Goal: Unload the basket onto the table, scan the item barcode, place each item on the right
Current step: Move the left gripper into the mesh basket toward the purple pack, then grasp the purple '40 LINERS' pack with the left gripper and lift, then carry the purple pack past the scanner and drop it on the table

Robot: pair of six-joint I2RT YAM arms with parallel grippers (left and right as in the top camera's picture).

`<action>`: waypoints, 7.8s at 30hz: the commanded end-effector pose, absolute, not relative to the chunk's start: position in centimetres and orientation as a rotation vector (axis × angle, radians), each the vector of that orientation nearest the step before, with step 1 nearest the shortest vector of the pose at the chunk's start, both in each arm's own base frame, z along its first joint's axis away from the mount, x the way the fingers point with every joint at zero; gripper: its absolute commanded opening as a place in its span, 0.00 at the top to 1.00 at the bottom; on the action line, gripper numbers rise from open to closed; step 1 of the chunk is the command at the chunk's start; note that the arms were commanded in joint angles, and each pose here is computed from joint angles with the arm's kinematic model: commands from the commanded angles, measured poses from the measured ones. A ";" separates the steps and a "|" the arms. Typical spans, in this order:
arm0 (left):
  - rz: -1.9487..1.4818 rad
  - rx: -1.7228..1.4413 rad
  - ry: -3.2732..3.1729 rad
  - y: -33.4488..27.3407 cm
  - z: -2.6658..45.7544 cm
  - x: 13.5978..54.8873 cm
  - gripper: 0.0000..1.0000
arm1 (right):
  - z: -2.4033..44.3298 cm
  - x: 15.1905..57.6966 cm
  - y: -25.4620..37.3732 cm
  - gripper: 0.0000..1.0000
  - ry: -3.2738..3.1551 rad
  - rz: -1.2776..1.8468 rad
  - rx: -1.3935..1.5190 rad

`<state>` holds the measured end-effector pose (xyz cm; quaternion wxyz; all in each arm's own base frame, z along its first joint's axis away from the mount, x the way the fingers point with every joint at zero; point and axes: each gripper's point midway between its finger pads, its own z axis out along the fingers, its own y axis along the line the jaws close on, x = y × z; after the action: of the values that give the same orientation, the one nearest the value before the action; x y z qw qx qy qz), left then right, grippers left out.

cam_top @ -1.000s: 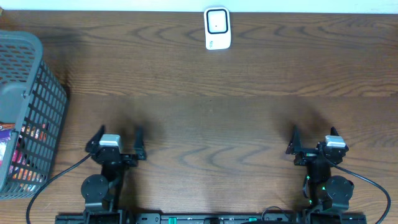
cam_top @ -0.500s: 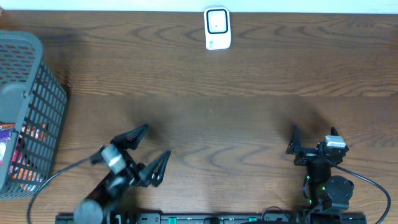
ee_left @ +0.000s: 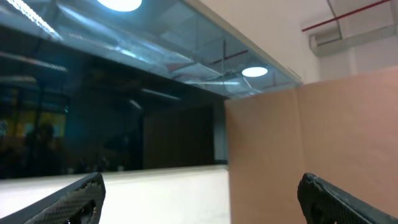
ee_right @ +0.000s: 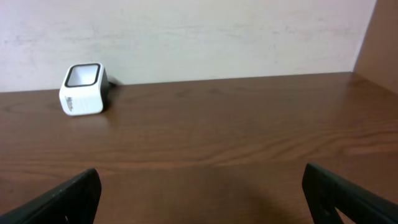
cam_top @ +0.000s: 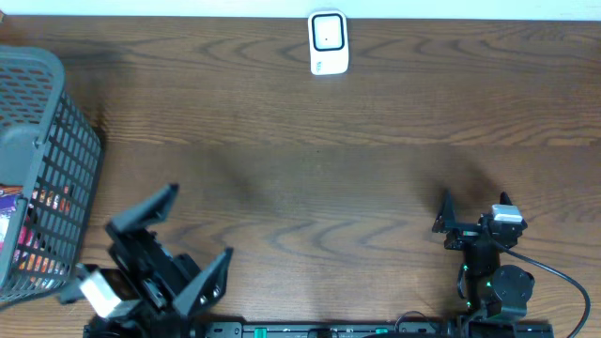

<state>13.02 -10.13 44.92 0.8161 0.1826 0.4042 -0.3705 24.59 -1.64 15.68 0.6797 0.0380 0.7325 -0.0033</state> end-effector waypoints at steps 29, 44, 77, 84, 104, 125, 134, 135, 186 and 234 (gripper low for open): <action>0.190 -1.232 2.050 28.7 33.5 29.9 0.02 | 15.6 24.6 -1.8 0.01 1.646 -0.007 0.102; 0.378 -1.363 2.251 34.3 26.3 24.5 0.02 | 15.6 24.6 -1.8 0.01 1.646 -0.007 0.102; 0.270 -1.503 2.679 38.4 9.4 21.7 0.21 | 15.6 24.6 -1.8 0.01 1.646 -0.007 0.102; -0.007 -1.487 2.679 35.6 7.9 23.4 0.55 | 15.6 24.6 -1.8 0.01 1.646 -0.007 0.102; -0.976 -0.902 1.863 30.0 28.2 37.4 0.93 | 15.6 24.6 -1.8 0.01 1.646 -0.007 0.102; -0.266 -1.182 1.816 31.3 35.8 30.6 0.02 | 15.6 24.6 -1.8 0.01 1.646 -0.007 0.102; -0.138 -1.315 2.143 32.5 23.2 32.9 0.02 | 15.6 24.6 -1.8 0.01 1.646 -0.007 0.102; -0.101 -1.272 2.200 32.4 22.2 33.4 0.02 | 15.6 24.6 -1.8 0.01 1.646 -0.007 0.102; 0.274 -0.968 2.424 32.9 18.6 37.1 0.93 | 15.6 24.6 -1.8 0.01 1.646 -0.007 0.102; -0.471 0.322 2.838 -30.4 12.0 38.1 0.25 | 15.6 24.6 -1.8 0.01 1.646 -0.007 0.102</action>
<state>37.24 -31.33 11.06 0.1012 0.1143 0.9730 -0.1732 24.59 -1.75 15.67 0.6795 0.0400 0.7325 -0.0051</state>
